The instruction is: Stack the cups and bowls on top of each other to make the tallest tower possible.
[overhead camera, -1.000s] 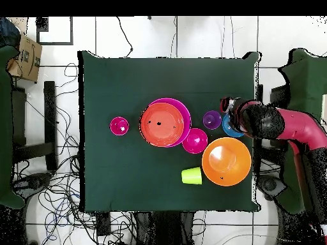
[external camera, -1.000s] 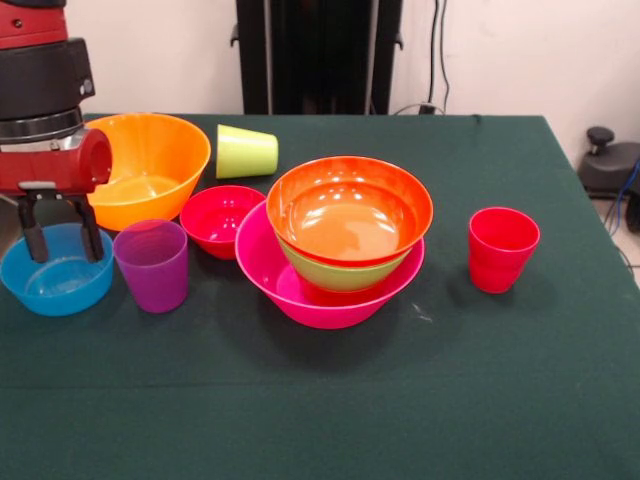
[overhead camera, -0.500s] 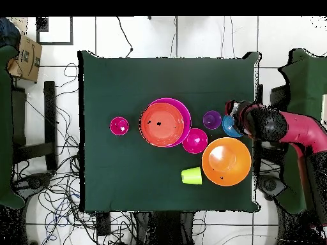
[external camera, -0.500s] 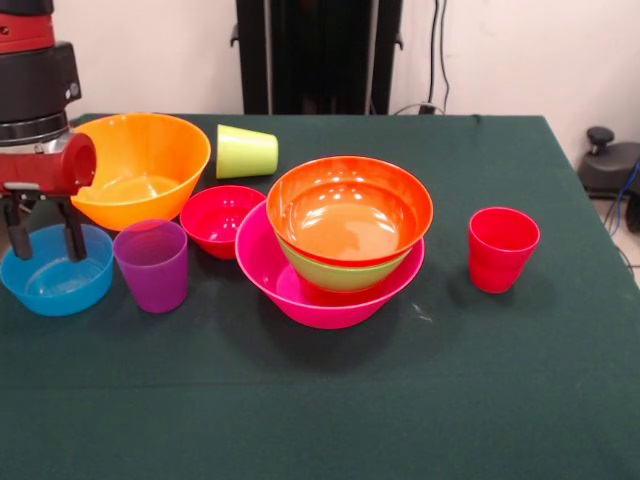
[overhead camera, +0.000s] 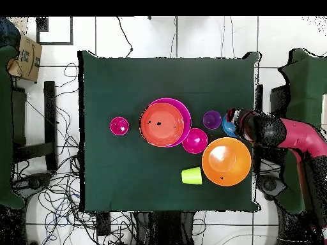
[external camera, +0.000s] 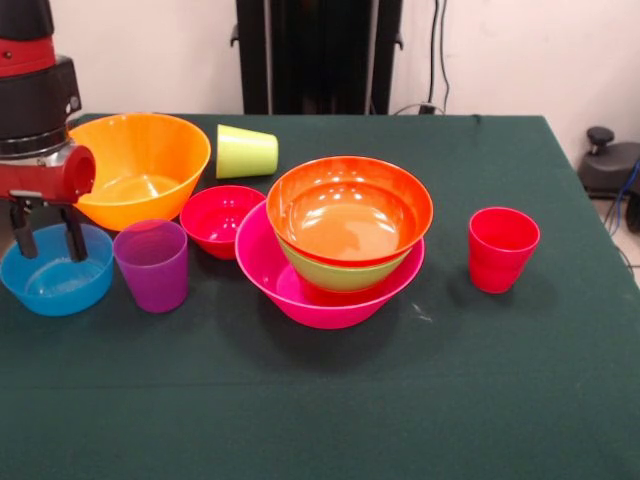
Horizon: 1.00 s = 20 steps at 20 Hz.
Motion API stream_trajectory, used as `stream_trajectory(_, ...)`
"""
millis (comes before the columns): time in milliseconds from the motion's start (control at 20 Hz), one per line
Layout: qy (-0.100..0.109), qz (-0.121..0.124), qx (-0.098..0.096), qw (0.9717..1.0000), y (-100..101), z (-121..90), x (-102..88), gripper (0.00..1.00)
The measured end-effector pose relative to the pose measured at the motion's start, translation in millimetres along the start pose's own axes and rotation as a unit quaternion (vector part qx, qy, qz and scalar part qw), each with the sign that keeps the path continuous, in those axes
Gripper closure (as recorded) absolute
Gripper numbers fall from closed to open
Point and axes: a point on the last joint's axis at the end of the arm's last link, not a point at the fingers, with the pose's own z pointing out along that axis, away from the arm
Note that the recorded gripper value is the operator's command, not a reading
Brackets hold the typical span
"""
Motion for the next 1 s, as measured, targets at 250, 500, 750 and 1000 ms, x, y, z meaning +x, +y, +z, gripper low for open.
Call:
stream_trajectory(250, 0.018, 0.004, 0.004, 0.9998, -8.2, 15.6, 18.2, 0.00)
stream_trajectory(500, 0.030, 0.001, 0.008, 0.9995, -12.7, 28.0, 32.7, 0.00)
stream_trajectory(750, 0.035, 0.004, 0.010, 0.9993, -17.4, 37.5, 43.8, 0.00)
stream_trajectory(1000, 0.038, 0.005, 0.010, 0.9992, -18.3, 41.9, 48.7, 0.00)
